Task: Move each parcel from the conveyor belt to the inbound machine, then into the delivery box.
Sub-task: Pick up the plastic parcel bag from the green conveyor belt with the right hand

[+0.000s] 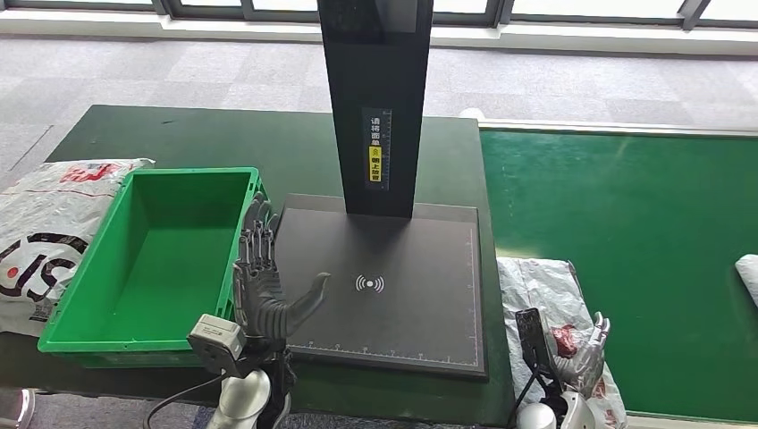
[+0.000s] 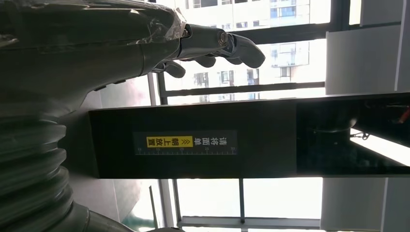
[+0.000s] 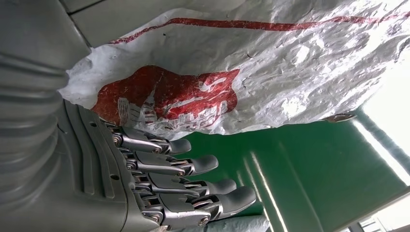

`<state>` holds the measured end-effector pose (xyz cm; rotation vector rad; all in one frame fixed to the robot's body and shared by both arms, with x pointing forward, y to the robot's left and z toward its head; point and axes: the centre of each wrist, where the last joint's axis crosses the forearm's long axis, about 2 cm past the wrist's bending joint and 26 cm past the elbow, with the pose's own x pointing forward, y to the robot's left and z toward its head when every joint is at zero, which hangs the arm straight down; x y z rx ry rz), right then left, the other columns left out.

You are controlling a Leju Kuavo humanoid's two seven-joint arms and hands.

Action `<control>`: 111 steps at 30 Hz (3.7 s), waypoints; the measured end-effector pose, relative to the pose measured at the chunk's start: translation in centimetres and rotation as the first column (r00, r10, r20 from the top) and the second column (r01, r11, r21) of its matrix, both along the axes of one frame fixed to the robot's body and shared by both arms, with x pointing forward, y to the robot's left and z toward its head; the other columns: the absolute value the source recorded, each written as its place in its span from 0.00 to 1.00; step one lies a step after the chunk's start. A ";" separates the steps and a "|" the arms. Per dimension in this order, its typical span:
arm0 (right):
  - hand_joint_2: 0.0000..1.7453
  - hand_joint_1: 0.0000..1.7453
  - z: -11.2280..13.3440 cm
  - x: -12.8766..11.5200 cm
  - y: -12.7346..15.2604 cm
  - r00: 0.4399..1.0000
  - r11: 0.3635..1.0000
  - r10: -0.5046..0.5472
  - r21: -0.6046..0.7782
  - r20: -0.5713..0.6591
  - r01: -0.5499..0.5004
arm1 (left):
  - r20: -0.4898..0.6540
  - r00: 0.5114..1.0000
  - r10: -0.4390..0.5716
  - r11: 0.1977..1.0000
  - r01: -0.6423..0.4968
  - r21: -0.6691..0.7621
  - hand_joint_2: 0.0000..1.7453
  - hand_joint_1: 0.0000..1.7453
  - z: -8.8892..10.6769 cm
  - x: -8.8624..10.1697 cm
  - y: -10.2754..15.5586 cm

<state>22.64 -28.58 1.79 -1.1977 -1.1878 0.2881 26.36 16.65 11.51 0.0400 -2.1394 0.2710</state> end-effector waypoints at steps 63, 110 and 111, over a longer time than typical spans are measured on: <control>1.00 1.00 7.7 -0.2 -3.7 0.887 0.993 -0.001 -0.105 0.461 0.055 | 0.007 1.000 0.030 0.999 -0.030 -0.013 1.00 0.00 0.2 -0.9 0.5; 1.00 0.00 9.1 1.1 -2.0 0.953 0.964 -0.125 -0.192 0.276 0.182 | -0.008 0.999 0.033 0.999 -0.033 -0.016 1.00 0.00 -0.1 -0.9 0.4; 1.00 0.00 9.1 1.0 -2.0 0.953 0.964 -0.126 -0.192 0.276 0.183 | -0.008 0.999 0.033 0.999 -0.033 -0.016 1.00 0.00 -0.1 -0.9 0.4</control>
